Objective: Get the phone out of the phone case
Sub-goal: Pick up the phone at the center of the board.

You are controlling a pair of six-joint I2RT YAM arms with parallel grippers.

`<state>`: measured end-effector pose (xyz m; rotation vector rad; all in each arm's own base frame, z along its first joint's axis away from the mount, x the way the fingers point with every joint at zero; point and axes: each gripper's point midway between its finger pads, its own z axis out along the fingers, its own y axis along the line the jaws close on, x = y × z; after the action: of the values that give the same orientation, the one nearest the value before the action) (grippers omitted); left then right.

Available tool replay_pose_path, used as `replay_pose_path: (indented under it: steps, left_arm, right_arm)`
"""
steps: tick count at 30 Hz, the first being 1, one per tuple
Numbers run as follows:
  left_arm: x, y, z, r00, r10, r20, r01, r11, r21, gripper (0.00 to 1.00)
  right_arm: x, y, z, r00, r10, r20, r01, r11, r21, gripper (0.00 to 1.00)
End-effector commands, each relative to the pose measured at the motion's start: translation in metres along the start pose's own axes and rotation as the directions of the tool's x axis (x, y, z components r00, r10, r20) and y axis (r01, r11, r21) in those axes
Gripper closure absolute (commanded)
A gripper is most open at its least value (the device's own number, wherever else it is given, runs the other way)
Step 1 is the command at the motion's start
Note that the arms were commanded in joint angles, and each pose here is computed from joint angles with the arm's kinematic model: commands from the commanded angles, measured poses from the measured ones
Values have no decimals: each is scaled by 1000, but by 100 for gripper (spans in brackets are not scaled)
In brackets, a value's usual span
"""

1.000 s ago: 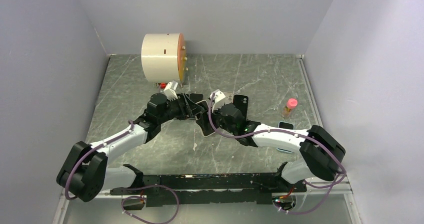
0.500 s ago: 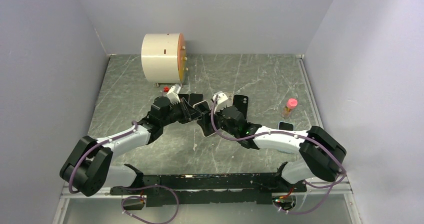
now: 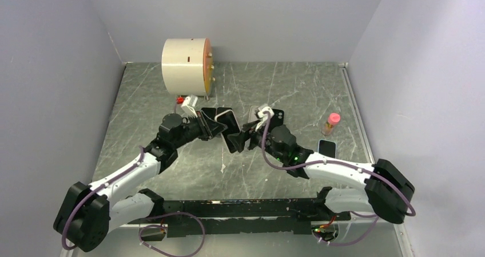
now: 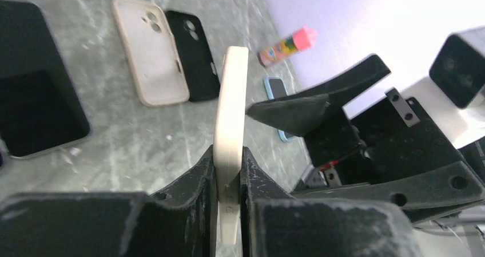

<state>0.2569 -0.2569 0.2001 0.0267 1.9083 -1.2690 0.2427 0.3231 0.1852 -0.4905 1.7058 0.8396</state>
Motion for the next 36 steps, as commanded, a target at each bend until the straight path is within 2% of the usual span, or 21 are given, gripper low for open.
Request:
replay_pose_path:
  steps: [1,5,8,11,18,20,24,28,30,32,36]
  left_arm:
    - [-38,-14,-10,988,96,118,-102,994,47,98]
    - [-37,-30,-14,984,155,84,-164,980,114,97]
    - [-36,-44,-21,977,196,79,-207,963,174,98]
    - [-33,-58,-30,969,234,72,-245,942,230,98]
    - [-21,-86,-43,966,260,0,-241,899,367,98]
    - [-21,-90,-44,964,267,-8,-244,890,386,97]
    - [-22,-95,-47,962,273,-14,-246,886,394,97]
    - [-21,-104,-50,964,264,-38,-223,875,430,97]
    - [-18,-110,-52,965,257,-57,-202,861,467,98]
    - [-17,-114,-53,965,254,-60,-193,850,490,97]
    - [-17,-117,-54,964,254,-71,-185,842,506,97]
  right_arm:
    - [-21,-3,-19,993,55,106,-50,998,-46,14]
    - [-26,10,-39,991,40,126,-16,984,-180,12]
    - [-23,11,-53,994,6,108,19,973,-230,7]
    - [-21,12,-67,998,-14,68,34,952,-305,7]
    - [-18,19,-84,997,-61,43,73,911,-405,7]
    - [-15,21,-85,996,-80,41,90,902,-422,7]
    - [-8,35,-93,987,-144,71,160,838,-521,7]
    - [1,31,-93,975,-213,56,210,826,-524,7]
    - [4,36,-95,969,-239,62,232,796,-560,9]
    - [8,44,-98,960,-268,75,257,748,-612,7]
    - [17,52,-92,934,-351,71,313,703,-638,14]
